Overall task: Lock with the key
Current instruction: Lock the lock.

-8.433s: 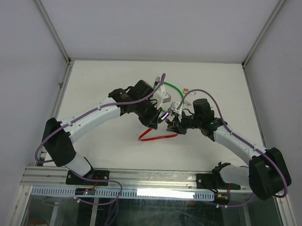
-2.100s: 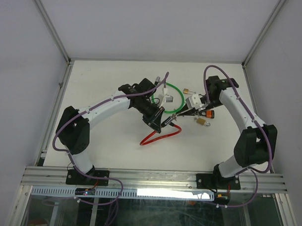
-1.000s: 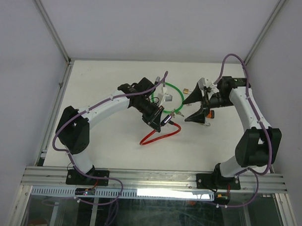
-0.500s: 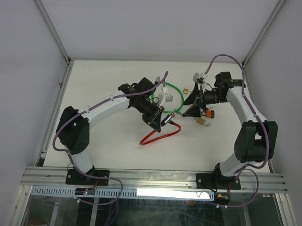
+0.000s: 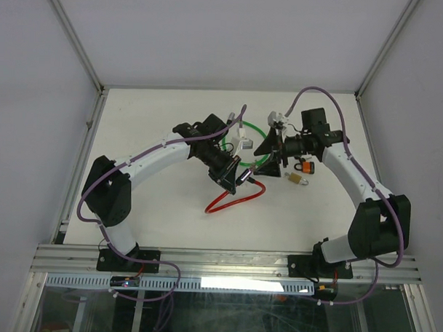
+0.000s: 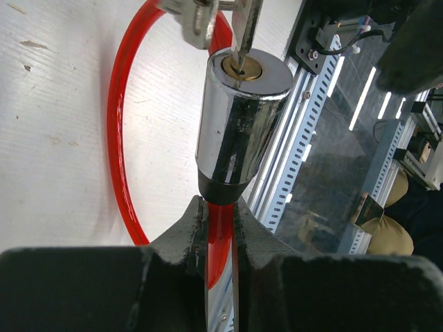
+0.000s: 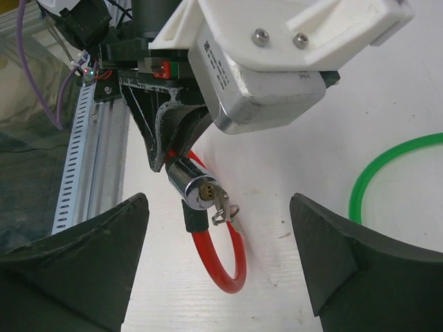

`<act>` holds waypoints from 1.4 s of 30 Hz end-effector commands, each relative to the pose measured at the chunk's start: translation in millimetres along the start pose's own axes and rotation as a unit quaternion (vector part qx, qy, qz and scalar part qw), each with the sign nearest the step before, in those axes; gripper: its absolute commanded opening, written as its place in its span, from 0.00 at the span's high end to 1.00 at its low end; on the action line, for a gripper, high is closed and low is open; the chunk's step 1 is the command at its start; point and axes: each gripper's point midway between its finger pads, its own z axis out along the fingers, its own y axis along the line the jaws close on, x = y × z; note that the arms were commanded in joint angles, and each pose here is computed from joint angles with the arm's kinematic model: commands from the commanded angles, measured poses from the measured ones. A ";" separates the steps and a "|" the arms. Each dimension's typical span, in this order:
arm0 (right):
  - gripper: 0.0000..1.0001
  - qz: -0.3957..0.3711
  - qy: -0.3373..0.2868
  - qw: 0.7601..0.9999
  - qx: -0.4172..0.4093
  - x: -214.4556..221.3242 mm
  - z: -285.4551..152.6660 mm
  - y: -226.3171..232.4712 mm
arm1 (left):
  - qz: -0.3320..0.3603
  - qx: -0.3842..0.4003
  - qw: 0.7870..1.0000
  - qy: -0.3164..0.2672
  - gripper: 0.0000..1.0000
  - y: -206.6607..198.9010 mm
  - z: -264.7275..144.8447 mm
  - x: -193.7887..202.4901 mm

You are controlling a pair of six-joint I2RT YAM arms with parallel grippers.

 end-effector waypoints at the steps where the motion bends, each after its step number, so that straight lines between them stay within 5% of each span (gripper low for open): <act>1: 0.24 -0.018 -0.011 1.000 0.013 -14.3 6.4 -6.5 | 0.017 -0.019 1.000 0.005 1.00 2.5 0.7 1.3; 5: 0.49 0.002 -0.007 1.000 0.002 -13.0 10.3 -6.8 | 0.018 -0.018 1.000 0.005 1.00 1.9 1.3 1.6; 17: 0.77 0.001 -0.002 1.000 -0.028 -8.7 11.5 3.0 | 0.017 -0.020 1.000 0.005 1.00 1.7 0.5 1.1; 24: 1.00 -0.098 0.018 0.993 -0.061 -1.1 6.2 14.2 | 0.020 -0.021 1.000 0.005 1.00 1.5 -1.0 1.1; 33: 1.00 -0.270 0.060 0.953 -0.127 6.2 -5.7 25.2 | 0.024 -0.010 1.000 0.014 1.00 -0.3 0.3 5.2; 42: 1.00 -0.356 0.094 0.926 -0.080 -12.8 -21.7 19.8 | 0.031 -0.015 0.999 0.023 1.00 2.4 -0.4 11.2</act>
